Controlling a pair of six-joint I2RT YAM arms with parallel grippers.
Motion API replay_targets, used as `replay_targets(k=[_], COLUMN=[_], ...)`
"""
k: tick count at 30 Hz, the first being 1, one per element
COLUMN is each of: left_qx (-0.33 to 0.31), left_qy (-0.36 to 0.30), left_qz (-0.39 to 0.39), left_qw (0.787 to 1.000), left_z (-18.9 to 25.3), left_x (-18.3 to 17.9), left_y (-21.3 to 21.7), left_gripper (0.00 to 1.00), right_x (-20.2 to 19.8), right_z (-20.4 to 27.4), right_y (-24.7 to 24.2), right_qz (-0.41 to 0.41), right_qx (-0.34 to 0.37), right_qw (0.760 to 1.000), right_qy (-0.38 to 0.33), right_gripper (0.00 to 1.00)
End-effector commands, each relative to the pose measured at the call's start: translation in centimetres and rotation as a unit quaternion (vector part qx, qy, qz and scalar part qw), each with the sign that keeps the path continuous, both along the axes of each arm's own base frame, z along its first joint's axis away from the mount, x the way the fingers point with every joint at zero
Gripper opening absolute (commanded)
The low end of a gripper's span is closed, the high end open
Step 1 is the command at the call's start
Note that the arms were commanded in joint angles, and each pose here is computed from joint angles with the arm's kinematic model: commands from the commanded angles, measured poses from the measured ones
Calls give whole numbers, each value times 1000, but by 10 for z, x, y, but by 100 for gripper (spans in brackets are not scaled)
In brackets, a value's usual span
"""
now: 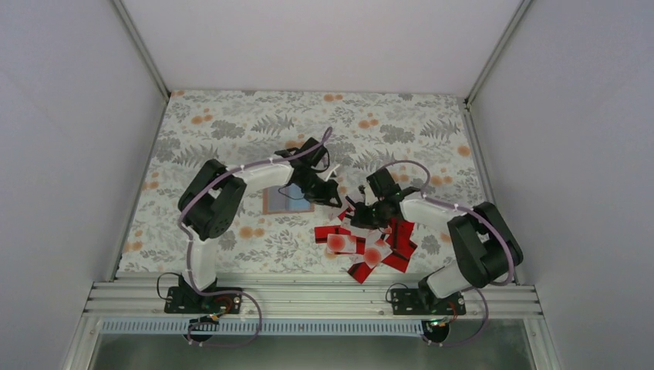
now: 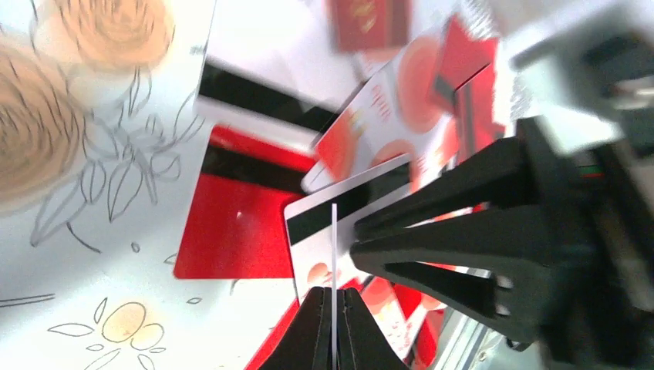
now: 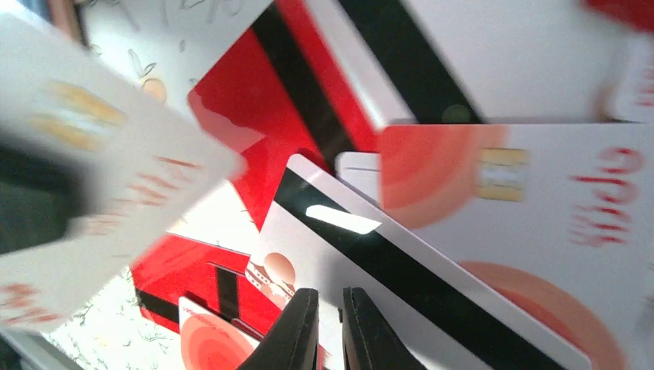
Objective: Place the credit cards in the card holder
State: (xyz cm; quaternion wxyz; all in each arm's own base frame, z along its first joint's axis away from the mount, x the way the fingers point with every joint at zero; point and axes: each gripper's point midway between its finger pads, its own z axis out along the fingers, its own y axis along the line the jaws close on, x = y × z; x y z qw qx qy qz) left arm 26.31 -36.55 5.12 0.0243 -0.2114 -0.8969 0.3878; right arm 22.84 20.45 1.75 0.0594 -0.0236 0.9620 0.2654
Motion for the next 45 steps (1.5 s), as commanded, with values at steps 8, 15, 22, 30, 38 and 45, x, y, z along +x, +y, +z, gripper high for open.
replay_targets(k=[8, 15, 22, 30, 38, 45], left_qx=[-111, -199, -167, -100, -51, -22], left_qy=[-85, -136, -175, -126, -89, -67], left_qz=[122, 184, 251, 258, 257, 257], left_qw=[983, 953, 937, 953, 961, 964], left_z=[129, 216, 221, 122, 58, 26], left_x=[58, 89, 107, 76, 57, 48], left_y=[34, 73, 122, 163, 182, 189], left_gripper=[2, 3, 2, 2, 2, 3], right_x=[50, 72, 106, 103, 90, 80], right_z=[114, 228, 230, 153, 90, 63], right_y=[15, 46, 53, 69, 101, 121], right_qz=[9, 65, 43, 66, 119, 162], right_qx=[81, 265, 260, 208, 173, 157], right_qw=[991, 945, 948, 970, 977, 974], right_qy=[-109, -182, -176, -109, -50, -26], right_gripper=[31, 50, 53, 46, 33, 23])
